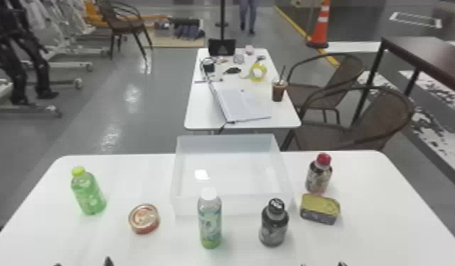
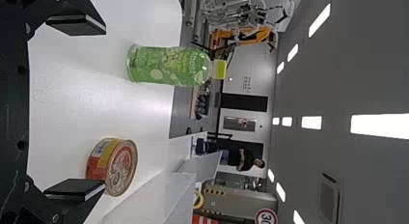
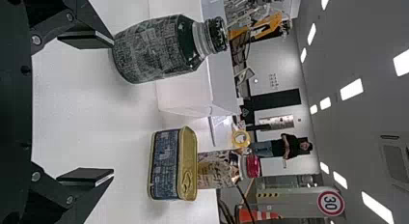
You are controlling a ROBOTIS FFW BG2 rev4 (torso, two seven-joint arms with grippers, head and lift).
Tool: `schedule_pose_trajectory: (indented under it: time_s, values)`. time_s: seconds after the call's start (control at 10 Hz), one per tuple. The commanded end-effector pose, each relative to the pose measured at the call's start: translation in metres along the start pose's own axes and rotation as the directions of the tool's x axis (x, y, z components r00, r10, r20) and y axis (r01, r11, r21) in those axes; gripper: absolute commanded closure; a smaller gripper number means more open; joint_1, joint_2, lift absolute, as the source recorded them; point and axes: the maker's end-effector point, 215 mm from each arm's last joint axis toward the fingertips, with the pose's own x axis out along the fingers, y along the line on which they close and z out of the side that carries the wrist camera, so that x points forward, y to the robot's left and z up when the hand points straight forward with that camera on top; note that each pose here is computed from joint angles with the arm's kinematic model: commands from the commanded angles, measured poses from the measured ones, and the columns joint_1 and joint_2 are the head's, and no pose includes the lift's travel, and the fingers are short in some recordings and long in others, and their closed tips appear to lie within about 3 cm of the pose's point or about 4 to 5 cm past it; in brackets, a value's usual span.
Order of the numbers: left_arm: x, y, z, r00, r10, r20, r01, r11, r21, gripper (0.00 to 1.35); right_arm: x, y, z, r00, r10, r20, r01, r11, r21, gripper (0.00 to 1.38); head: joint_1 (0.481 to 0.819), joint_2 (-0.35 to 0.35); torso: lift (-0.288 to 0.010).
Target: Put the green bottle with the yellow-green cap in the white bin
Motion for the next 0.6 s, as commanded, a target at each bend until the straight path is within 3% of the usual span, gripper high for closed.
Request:
schedule_pose_trajectory:
  time_s: [0.0,0.5]
  values:
    - [0.007,0.002,-0.003,1.0,0.008,-0.006,-0.008,1.0,-0.012,0.18,0.0,0.0,0.0,1.0,0.0,-0.001,0.0,1.0,0.002,0.33,0.549,0.0,-0.1]
    - [0.065,-0.003,0.002,1.0,0.017,0.003,-0.016,0.998,-0.058,0.17,0.001,0.0,0.0,1.0,0.0,0.001,0.0,1.0,0.001,0.33,0.549,0.0,-0.1]
